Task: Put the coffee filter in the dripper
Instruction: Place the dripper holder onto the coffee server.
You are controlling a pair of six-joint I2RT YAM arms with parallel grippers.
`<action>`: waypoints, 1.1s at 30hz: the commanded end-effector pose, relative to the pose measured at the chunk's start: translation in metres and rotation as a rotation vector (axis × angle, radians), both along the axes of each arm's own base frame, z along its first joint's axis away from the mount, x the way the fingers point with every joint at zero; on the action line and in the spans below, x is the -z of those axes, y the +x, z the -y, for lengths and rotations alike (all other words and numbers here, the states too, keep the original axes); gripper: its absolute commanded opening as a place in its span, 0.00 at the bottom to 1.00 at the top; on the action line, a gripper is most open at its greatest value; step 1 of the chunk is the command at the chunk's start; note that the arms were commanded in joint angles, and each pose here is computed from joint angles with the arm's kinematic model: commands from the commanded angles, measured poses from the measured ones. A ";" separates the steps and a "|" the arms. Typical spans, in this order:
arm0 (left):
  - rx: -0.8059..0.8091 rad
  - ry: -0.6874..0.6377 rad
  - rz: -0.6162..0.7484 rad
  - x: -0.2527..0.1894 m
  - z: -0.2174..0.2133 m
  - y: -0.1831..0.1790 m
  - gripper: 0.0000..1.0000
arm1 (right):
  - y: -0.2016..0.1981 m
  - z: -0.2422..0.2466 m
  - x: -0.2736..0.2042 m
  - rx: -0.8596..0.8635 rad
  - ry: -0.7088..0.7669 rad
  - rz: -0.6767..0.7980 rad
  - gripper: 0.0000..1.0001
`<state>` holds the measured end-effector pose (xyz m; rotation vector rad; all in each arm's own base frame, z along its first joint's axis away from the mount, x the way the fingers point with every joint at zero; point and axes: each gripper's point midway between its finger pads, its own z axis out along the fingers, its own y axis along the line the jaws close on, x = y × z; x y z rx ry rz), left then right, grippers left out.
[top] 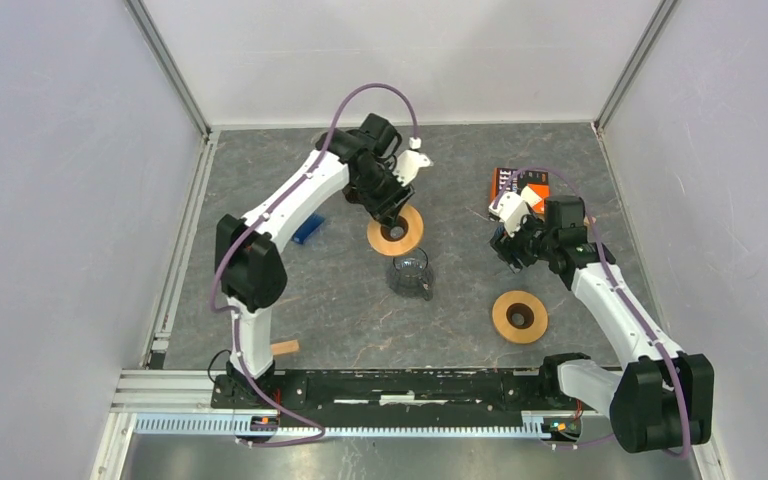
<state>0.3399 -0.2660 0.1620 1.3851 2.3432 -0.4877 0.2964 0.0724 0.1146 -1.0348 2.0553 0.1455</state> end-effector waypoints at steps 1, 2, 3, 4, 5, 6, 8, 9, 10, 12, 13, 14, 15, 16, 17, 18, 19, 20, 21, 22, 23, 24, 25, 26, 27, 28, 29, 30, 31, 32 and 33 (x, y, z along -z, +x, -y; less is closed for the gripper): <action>0.004 -0.006 -0.096 -0.008 0.023 -0.025 0.27 | 0.007 0.003 -0.013 0.008 0.011 0.064 0.70; 0.010 0.002 -0.101 -0.005 0.025 -0.027 0.28 | 0.007 0.003 -0.014 0.009 0.011 0.067 0.70; 0.014 0.009 -0.105 -0.003 0.028 -0.029 0.28 | 0.007 0.004 -0.014 0.009 0.011 0.068 0.70; 0.017 0.016 -0.114 0.000 0.029 -0.032 0.28 | 0.007 0.004 -0.014 0.010 0.011 0.068 0.70; 0.021 0.021 -0.123 0.002 0.031 -0.035 0.29 | 0.007 0.005 -0.013 0.011 0.011 0.067 0.70; 0.023 0.026 -0.129 0.004 0.032 -0.036 0.29 | 0.007 0.004 -0.013 0.009 0.011 0.067 0.70; 0.029 0.027 -0.139 0.007 0.036 -0.039 0.30 | 0.007 0.005 -0.012 0.010 0.011 0.063 0.70; 0.031 0.029 -0.141 0.008 0.038 -0.040 0.30 | 0.007 0.005 -0.012 0.009 0.010 0.062 0.70; 0.032 0.032 -0.140 0.009 0.040 -0.040 0.31 | 0.007 0.005 -0.011 0.009 0.010 0.060 0.70; 0.030 0.046 -0.141 0.014 0.042 -0.039 0.31 | 0.007 0.005 -0.012 0.010 0.008 0.062 0.70; 0.030 0.053 -0.136 0.015 0.044 -0.038 0.31 | 0.007 0.005 -0.012 0.010 0.009 0.062 0.70; 0.029 0.063 -0.132 0.018 0.044 -0.037 0.31 | 0.007 0.005 -0.012 0.009 0.007 0.063 0.70; 0.029 0.071 -0.130 0.020 0.045 -0.037 0.32 | 0.006 0.005 -0.012 0.008 0.008 0.065 0.70; 0.030 0.074 -0.133 0.022 0.045 -0.037 0.32 | 0.006 0.005 -0.012 0.008 0.009 0.064 0.70; 0.029 0.075 -0.137 0.023 0.046 -0.037 0.32 | 0.006 0.005 -0.012 0.008 0.009 0.063 0.70; 0.029 0.082 -0.135 0.025 0.046 -0.036 0.32 | 0.006 0.005 -0.011 0.007 0.010 0.061 0.70; 0.026 0.090 -0.133 0.027 0.046 -0.034 0.32 | 0.006 0.005 -0.011 0.005 0.011 0.061 0.70; 0.024 0.099 -0.129 0.029 0.045 -0.033 0.32 | 0.006 0.004 -0.011 0.004 0.012 0.060 0.70; 0.021 0.105 -0.126 0.030 0.044 -0.032 0.32 | 0.006 0.004 -0.011 0.003 0.011 0.059 0.70; 0.022 0.109 -0.123 0.031 0.044 -0.032 0.32 | 0.006 0.004 -0.011 0.002 0.011 0.059 0.70; 0.021 0.111 -0.124 0.032 0.044 -0.032 0.33 | 0.005 0.004 -0.010 0.001 0.010 0.056 0.70; 0.022 0.114 -0.125 0.033 0.044 -0.032 0.34 | 0.005 0.004 -0.010 0.001 0.010 0.055 0.70; 0.021 0.118 -0.123 0.033 0.044 -0.031 0.35 | 0.005 0.004 -0.010 0.000 0.010 0.055 0.70; 0.021 0.122 -0.125 0.035 0.044 -0.032 0.36 | 0.005 0.004 -0.009 -0.001 0.009 0.052 0.70; 0.022 0.123 -0.125 0.035 0.045 -0.032 0.36 | 0.005 0.004 -0.009 -0.001 0.010 0.051 0.70; 0.023 0.124 -0.126 0.036 0.045 -0.032 0.37 | 0.005 0.004 -0.008 -0.001 0.009 0.050 0.70; 0.024 0.124 -0.127 0.036 0.046 -0.033 0.37 | 0.005 0.004 -0.008 -0.002 0.009 0.051 0.70; 0.024 0.124 -0.130 0.037 0.046 -0.033 0.38 | 0.005 0.004 -0.008 -0.003 0.007 0.051 0.70; 0.024 0.127 -0.131 0.038 0.046 -0.034 0.38 | 0.005 0.004 -0.008 -0.003 0.006 0.050 0.70; 0.024 0.128 -0.133 0.038 0.046 -0.034 0.38 | 0.005 0.005 -0.008 -0.002 0.006 0.051 0.70; 0.023 0.128 -0.134 0.039 0.047 -0.034 0.39 | 0.005 0.004 -0.008 -0.002 0.006 0.050 0.70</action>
